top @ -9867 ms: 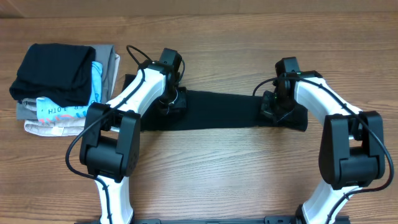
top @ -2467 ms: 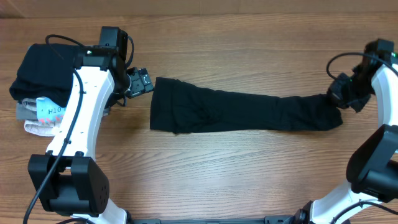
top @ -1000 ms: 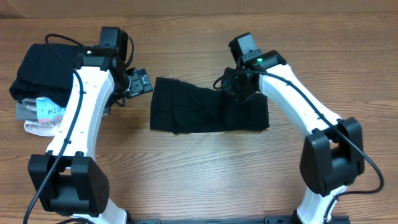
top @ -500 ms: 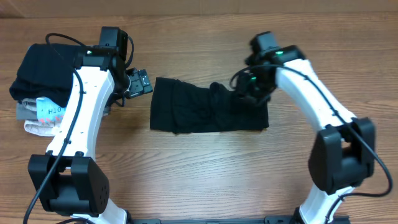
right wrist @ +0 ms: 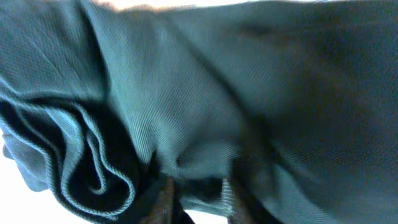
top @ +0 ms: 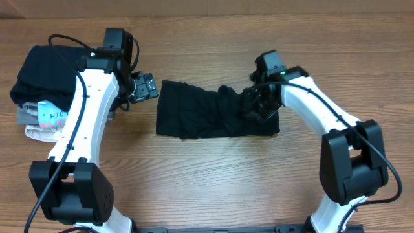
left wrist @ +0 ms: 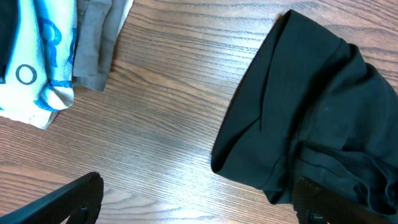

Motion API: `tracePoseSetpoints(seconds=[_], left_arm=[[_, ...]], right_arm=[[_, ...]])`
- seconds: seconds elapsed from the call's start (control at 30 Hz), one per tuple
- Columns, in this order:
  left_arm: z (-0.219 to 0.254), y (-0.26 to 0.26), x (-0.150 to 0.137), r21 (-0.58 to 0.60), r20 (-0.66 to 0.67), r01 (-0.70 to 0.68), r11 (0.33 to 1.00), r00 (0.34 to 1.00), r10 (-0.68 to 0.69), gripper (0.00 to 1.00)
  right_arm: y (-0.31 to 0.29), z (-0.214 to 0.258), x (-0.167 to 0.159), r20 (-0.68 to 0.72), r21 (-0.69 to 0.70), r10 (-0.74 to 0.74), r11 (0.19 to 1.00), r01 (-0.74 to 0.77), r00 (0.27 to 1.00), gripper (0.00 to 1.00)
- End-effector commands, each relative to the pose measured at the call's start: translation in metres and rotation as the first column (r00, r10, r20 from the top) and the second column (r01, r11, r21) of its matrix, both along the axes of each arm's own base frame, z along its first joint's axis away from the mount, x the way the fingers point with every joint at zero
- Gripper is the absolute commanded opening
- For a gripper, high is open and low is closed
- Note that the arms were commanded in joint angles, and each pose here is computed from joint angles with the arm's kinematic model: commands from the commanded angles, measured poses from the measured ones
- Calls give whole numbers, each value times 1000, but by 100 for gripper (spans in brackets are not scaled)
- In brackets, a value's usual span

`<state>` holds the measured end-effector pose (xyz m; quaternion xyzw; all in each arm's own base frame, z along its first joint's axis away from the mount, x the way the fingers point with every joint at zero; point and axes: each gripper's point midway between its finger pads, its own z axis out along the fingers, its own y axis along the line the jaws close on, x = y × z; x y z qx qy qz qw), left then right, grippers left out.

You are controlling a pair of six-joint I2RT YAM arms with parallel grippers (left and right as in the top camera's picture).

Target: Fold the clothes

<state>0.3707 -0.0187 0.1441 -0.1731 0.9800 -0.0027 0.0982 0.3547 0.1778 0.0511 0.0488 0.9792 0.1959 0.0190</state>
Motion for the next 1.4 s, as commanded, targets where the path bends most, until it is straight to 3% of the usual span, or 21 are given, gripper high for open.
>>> tracePoseSetpoints(seconds=[0.0, 0.13, 0.3, 0.47, 0.73, 1.2, 1.37], left_arm=[[-4, 4, -2, 18, -17, 5, 1000, 1000, -5, 100], [-4, 5, -2, 23, -17, 4, 1000, 1000, -4, 100], [-4, 5, -2, 24, -17, 5, 1000, 1000, -4, 100], [-4, 5, -2, 24, -17, 4, 1000, 1000, -4, 100], [-4, 5, -2, 23, -18, 4, 1000, 1000, -4, 100], [-4, 5, -2, 23, -19, 4, 1000, 1000, -4, 100], [-4, 5, -2, 23, -18, 4, 1000, 1000, -4, 100]], right_arm=[[26, 11, -11, -6, 88, 40, 995, -39, 999, 27], [56, 23, -25, -25, 208, 105, 973, -98, 994, 27], [60, 25, -25, -14, 225, 122, 967, -115, 992, 27], [61, 68, 8, 97, 323, 121, 935, -147, 988, 26], [34, 64, 46, 170, 192, -8, 981, -25, 985, 8], [63, 8, 55, 186, 69, 19, 997, -33, 982, 7], [85, 14, 57, 207, 176, 66, 979, -103, 976, 8]])
